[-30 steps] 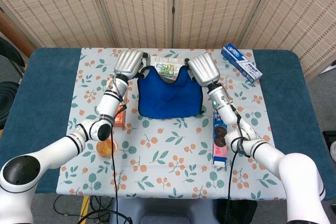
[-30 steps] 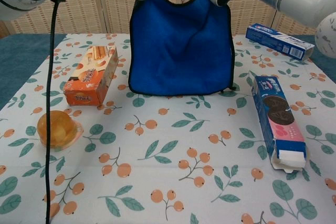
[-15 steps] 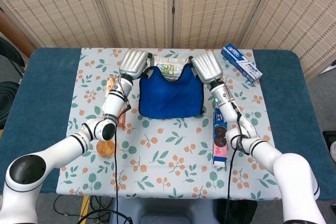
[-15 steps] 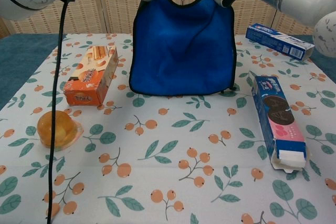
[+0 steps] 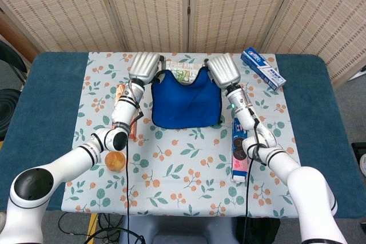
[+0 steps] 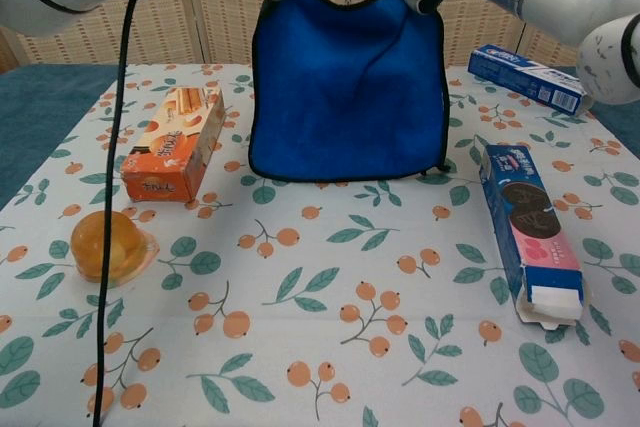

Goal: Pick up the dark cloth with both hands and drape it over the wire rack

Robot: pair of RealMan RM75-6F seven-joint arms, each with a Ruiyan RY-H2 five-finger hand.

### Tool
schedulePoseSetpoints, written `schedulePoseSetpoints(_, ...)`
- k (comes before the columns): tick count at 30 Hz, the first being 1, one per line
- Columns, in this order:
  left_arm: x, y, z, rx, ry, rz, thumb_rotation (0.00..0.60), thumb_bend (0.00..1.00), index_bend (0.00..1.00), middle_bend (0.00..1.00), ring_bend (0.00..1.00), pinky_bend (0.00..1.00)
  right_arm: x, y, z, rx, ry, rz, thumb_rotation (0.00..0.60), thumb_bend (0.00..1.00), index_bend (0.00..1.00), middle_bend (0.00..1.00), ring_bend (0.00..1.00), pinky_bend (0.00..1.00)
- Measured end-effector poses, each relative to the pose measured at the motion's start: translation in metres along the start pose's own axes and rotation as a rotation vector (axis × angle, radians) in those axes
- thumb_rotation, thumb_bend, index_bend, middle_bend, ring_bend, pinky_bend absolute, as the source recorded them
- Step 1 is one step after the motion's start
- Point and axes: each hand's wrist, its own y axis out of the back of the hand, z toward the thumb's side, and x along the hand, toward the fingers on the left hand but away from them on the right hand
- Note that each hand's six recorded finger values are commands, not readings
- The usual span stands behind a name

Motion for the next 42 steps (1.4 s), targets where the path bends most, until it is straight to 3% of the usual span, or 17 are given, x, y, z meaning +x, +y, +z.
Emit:
schedulePoseSetpoints(4, 0.001, -0.001, 0.0, 0.013, 0.008, -0.002, 0.6, 0.4, 0.58, 1.0, 0.97, 1.0, -0.002, -0.003, -0.002, 0.007, -0.013, 0.013, 0.6, 0.44, 0.65, 0.87, 0.88, 1.0)
schedulePoseSetpoints(6, 0.001, -0.001, 0.0, 0.019, 0.014, 0.0, 0.6, 0.38, 0.52, 1.0, 0.96, 1.0, -0.003, -0.005, -0.002, 0.015, -0.02, 0.021, 0.6, 0.39, 0.57, 0.87, 0.88, 1.0)
schedulePoseSetpoints(11, 0.001, -0.003, -0.002, 0.035, 0.035, -0.002, 0.6, 0.23, 0.3, 1.0, 0.95, 1.0, -0.004, -0.01, -0.003, 0.024, -0.039, 0.038, 0.6, 0.17, 0.24, 0.86, 0.87, 1.0)
schedulePoseSetpoints(18, 0.0, -0.003, -0.003, 0.052, 0.064, -0.001, 0.6, 0.1, 0.16, 0.92, 0.92, 1.0, -0.005, -0.011, -0.006, 0.027, -0.063, 0.049, 0.6, 0.0, 0.07, 0.85, 0.87, 1.0)
schedulePoseSetpoints(20, 0.0, -0.002, -0.002, 0.05, 0.068, 0.003, 0.6, 0.09, 0.11, 0.84, 0.83, 1.0, -0.005, -0.01, -0.007, 0.026, -0.066, 0.048, 0.6, 0.0, 0.06, 0.85, 0.87, 1.0)
schedulePoseSetpoints(23, -0.002, -0.001, -0.003, 0.038, 0.072, 0.001, 0.6, 0.09, 0.08, 0.61, 0.6, 0.96, -0.004, -0.007, -0.011, 0.02, -0.072, 0.038, 0.6, 0.0, 0.05, 0.84, 0.87, 1.0)
schedulePoseSetpoints(25, -0.003, 0.001, -0.005, 0.029, 0.077, 0.002, 0.6, 0.09, 0.08, 0.48, 0.47, 0.84, -0.002, -0.005, -0.015, 0.014, -0.077, 0.029, 0.6, 0.0, 0.05, 0.83, 0.86, 1.0)
schedulePoseSetpoints(27, -0.005, 0.004, -0.009, 0.016, 0.084, 0.004, 0.6, 0.09, 0.09, 0.41, 0.4, 0.71, 0.001, -0.003, -0.02, 0.011, -0.08, 0.017, 0.6, 0.0, 0.05, 0.81, 0.86, 1.0)
schedulePoseSetpoints(30, -0.009, 0.008, -0.016, 0.0, 0.095, 0.008, 0.6, 0.09, 0.12, 0.4, 0.38, 0.64, 0.008, 0.001, -0.03, 0.007, -0.082, -0.001, 0.6, 0.07, 0.06, 0.79, 0.84, 1.0)
schedulePoseSetpoints(35, -0.022, 0.014, -0.03, -0.024, 0.111, 0.016, 0.6, 0.16, 0.22, 0.4, 0.38, 0.63, 0.024, 0.008, -0.048, 0.005, -0.081, -0.021, 0.6, 0.27, 0.25, 0.73, 0.79, 1.0)
schedulePoseSetpoints(37, -0.03, 0.017, -0.037, -0.036, 0.122, 0.027, 0.6, 0.21, 0.27, 0.4, 0.38, 0.6, 0.034, 0.011, -0.057, 0.006, -0.08, -0.022, 0.6, 0.3, 0.29, 0.71, 0.76, 1.0)
schedulePoseSetpoints(42, -0.056, 0.023, -0.06, -0.046, 0.148, 0.045, 0.6, 0.22, 0.28, 0.4, 0.37, 0.55, 0.063, 0.017, -0.078, -0.002, -0.075, -0.009, 0.6, 0.32, 0.34, 0.65, 0.7, 0.98)
